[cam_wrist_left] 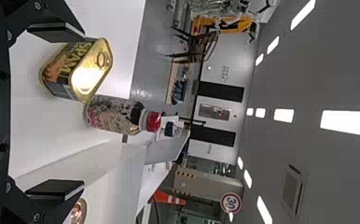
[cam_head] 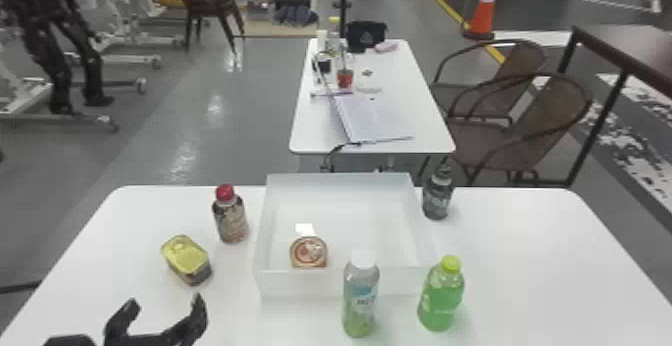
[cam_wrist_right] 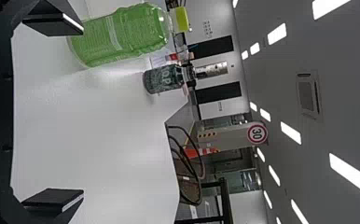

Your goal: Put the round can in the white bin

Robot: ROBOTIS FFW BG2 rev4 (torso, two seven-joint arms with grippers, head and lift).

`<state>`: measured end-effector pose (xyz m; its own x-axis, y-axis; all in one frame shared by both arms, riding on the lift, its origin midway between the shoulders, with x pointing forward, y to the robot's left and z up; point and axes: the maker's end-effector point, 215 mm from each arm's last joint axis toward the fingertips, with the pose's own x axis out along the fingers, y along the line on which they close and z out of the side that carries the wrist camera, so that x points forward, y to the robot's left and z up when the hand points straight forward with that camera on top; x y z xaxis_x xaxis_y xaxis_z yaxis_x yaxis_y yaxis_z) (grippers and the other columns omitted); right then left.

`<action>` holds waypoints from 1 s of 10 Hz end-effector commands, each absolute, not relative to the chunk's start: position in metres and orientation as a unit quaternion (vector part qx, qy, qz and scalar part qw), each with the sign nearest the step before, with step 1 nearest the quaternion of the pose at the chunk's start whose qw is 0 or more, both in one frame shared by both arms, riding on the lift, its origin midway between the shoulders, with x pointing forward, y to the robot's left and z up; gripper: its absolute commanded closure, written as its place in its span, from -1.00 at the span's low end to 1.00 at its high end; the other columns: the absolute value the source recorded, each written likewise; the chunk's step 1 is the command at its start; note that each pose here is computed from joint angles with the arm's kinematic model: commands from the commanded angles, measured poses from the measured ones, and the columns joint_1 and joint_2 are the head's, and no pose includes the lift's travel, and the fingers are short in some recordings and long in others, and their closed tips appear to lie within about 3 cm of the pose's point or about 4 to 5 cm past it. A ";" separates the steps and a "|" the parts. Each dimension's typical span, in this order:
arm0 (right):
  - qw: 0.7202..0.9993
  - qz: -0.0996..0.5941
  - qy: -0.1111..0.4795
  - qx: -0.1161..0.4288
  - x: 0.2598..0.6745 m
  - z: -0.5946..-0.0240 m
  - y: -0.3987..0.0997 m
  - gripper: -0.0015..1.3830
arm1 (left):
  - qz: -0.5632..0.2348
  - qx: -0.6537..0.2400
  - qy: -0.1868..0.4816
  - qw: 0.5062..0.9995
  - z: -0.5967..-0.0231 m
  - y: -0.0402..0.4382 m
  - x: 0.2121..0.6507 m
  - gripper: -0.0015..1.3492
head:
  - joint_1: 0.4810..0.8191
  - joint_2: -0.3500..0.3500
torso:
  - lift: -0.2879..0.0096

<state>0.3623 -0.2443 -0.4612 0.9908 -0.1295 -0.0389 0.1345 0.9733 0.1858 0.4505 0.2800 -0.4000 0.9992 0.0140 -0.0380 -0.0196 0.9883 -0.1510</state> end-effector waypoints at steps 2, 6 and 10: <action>0.993 -0.068 0.015 0.096 0.360 -0.462 -0.245 -0.89 | 0.029 -0.067 0.057 0.996 -0.438 0.284 0.408 -0.72 | -0.60 0.00 | 0.26; 0.993 -0.068 0.015 0.096 0.360 -0.463 -0.245 -0.89 | 0.067 -0.022 0.037 0.997 -0.439 0.298 0.384 -0.72 | -0.60 0.00 | 0.26; 0.993 -0.068 0.015 0.096 0.361 -0.462 -0.245 -0.89 | 0.059 -0.033 0.033 0.997 -0.439 0.291 0.388 -0.72 | -0.60 0.00 | 0.26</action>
<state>0.3611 -0.2448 -0.4623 0.9905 -0.1312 -0.0421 0.1368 0.9726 0.1880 0.3878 0.2911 -0.4390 0.9908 0.1156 -0.0702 -0.1198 0.9911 -0.0577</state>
